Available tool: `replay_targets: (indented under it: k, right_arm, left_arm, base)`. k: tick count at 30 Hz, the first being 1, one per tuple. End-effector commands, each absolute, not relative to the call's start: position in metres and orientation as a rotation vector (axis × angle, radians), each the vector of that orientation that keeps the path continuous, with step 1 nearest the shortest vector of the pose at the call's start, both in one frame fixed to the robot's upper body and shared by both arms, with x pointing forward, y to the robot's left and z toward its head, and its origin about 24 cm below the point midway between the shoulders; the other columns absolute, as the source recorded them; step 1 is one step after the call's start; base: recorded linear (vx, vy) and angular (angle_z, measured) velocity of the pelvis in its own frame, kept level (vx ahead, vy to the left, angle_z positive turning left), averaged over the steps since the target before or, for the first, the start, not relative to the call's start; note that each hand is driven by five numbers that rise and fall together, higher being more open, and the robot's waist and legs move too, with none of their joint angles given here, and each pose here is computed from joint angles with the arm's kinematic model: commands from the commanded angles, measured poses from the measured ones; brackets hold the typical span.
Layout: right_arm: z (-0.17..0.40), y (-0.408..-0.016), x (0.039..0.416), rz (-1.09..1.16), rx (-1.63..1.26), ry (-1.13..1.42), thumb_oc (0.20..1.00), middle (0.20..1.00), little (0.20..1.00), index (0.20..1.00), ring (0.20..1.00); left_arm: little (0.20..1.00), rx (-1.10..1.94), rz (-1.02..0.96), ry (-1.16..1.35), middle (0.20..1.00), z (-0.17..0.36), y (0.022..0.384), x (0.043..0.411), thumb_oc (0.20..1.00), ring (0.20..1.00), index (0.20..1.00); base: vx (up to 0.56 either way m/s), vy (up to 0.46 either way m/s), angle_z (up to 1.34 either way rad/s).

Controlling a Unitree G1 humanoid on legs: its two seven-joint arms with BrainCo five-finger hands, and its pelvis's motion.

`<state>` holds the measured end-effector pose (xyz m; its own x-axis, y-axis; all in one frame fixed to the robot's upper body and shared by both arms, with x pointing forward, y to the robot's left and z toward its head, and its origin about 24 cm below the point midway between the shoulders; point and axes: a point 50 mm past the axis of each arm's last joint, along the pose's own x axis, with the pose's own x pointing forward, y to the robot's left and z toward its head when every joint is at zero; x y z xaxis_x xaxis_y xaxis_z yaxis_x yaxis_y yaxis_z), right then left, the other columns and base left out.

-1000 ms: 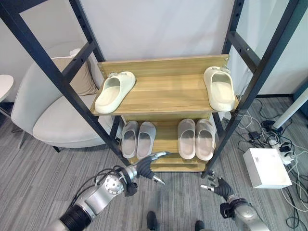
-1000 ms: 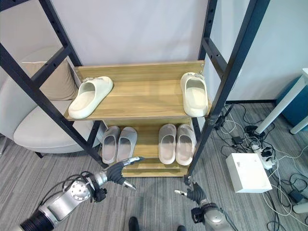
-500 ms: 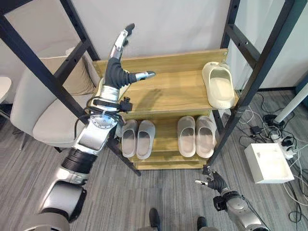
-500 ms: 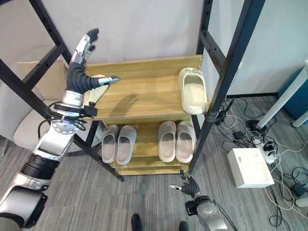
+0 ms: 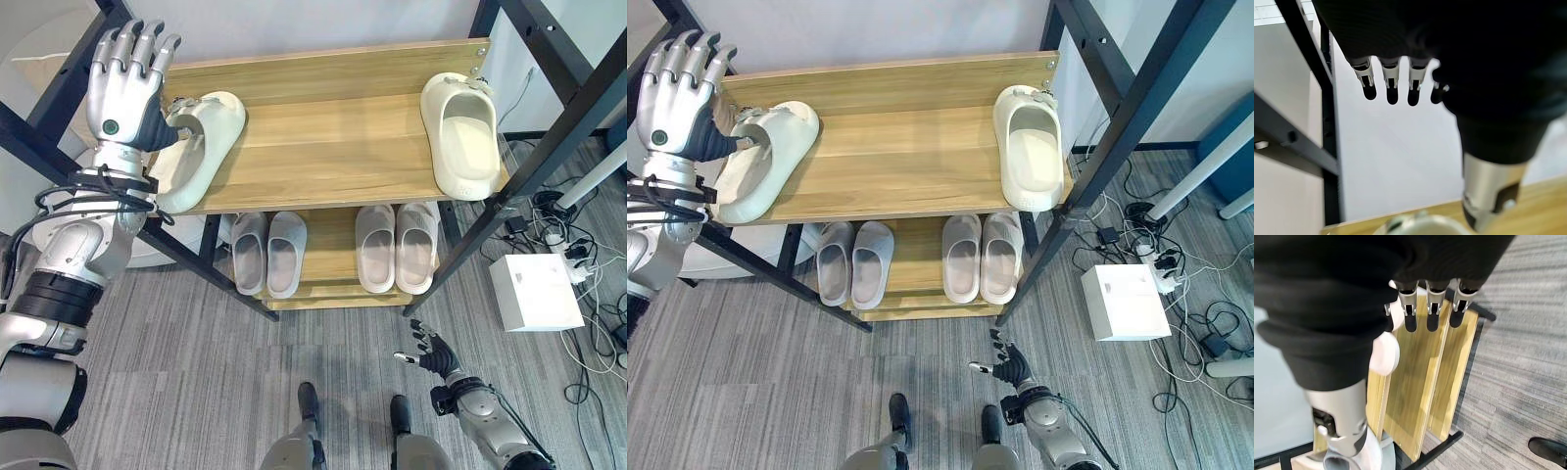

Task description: Arrange the slippers neatly on the shoe rack.

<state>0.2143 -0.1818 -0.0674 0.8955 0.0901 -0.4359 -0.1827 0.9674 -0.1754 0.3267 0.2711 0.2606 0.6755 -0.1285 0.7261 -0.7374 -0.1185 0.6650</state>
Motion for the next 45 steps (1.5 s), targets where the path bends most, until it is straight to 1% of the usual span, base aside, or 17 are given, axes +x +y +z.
replay_targets:
  k: [1,6,14,18,24,25,26,27,34,37,38,40,42,43,45]
  right_arm:
    - [-0.060,-0.180,0.218,0.157,-0.207,0.384,1.000,1.000,1.000,1.000,1.000]
    - [-0.057,-0.180,0.220,0.151,-0.204,0.367,1.000,1.000,1.000,1.000,1.000]
    - [-0.055,-0.185,0.219,0.109,-0.169,0.361,1.000,1.000,1.000,1.000,1.000]
    - [-0.052,-0.189,0.220,0.086,-0.145,0.348,1.000,1.000,1.000,1.000,1.000]
    - [-0.052,-0.190,0.219,0.063,-0.105,0.349,1.000,1.000,1.000,1.000,1.000]
    - [-0.052,-0.189,0.219,0.062,-0.104,0.348,1.000,1.000,1.000,1.000,1.000]
    - [-0.052,-0.188,0.219,0.063,-0.102,0.349,1.000,1.000,1.000,1.000,1.000]
    - [-0.052,-0.185,0.220,0.068,-0.091,0.344,1.000,1.000,1.000,1.000,1.000]
    - [-0.049,-0.180,0.222,0.083,-0.079,0.334,1.000,1.000,1.000,1.000,1.000]
    - [-0.051,-0.182,0.219,0.081,-0.083,0.345,1.000,1.000,1.000,1.000,1.000]
    - [-0.053,-0.183,0.217,0.076,-0.080,0.356,1.000,1.000,1.000,1.000,1.000]
    - [-0.053,-0.184,0.217,0.076,-0.081,0.357,1.000,1.000,1.000,1.000,1.000]
    - [-0.055,-0.186,0.215,0.068,-0.075,0.368,1.000,1.000,1.000,1.000,1.000]
    - [-0.055,-0.186,0.215,0.068,-0.075,0.368,1.000,1.000,1.000,1.000,1.000]
    - [-0.054,-0.190,0.215,0.066,-0.080,0.371,1.000,1.000,1.000,1.000,1.000]
  left_arm:
    - [1.000,1.695,0.767,-0.750,1.000,0.295,0.278,0.330,1.000,1.000,1.000]
    - [1.000,1.803,0.778,-0.697,1.000,0.300,0.280,0.338,1.000,1.000,1.000]
    - [1.000,1.834,0.783,-0.628,1.000,0.302,0.279,0.351,1.000,1.000,1.000]
    - [1.000,1.915,0.770,-0.557,1.000,0.305,0.283,0.359,1.000,1.000,1.000]
    - [1.000,1.917,0.770,-0.527,1.000,0.307,0.286,0.359,1.000,1.000,1.000]
    - [0.793,1.915,0.767,-0.528,0.793,0.307,0.285,0.359,0.793,0.793,0.793]
    - [0.454,1.912,0.764,-0.528,0.454,0.306,0.285,0.360,0.454,0.454,0.454]
    - [0.200,1.880,0.745,-0.516,0.200,0.303,0.282,0.363,0.200,0.200,0.200]
    - [0.200,1.830,0.710,-0.522,0.200,0.300,0.276,0.367,0.200,0.200,0.200]
    - [0.200,1.786,0.675,-0.544,0.200,0.297,0.267,0.369,0.200,0.200,0.200]
    - [0.200,1.762,0.649,-0.576,0.200,0.295,0.258,0.371,0.200,0.200,0.200]
    - [0.200,1.761,0.648,-0.576,0.200,0.295,0.258,0.371,0.200,0.200,0.200]
    - [0.200,1.734,0.605,-0.665,0.200,0.299,0.235,0.372,0.200,0.200,0.200]
    - [0.200,1.734,0.605,-0.665,0.200,0.299,0.235,0.372,0.200,0.200,0.200]
    - [0.200,1.738,0.558,-0.770,0.200,0.312,0.206,0.375,0.200,0.200,0.200]
  base:
    - [0.04,0.003,0.04]
    - [0.00,0.007,-0.02]
    - [0.00,0.013,-0.05]
    - [0.01,0.035,-0.14]
    - [0.02,0.013,-0.12]
    - [0.00,0.000,0.00]
    - [0.00,0.000,0.00]
    - [0.00,0.000,0.00]
    - [0.00,0.000,0.00]
    - [0.00,0.000,0.00]
    - [0.00,0.000,0.00]
    - [0.00,0.000,0.00]
    - [-0.02,-0.031,0.00]
    - [-0.02,-0.052,0.01]
    - [-0.04,-0.064,0.00]
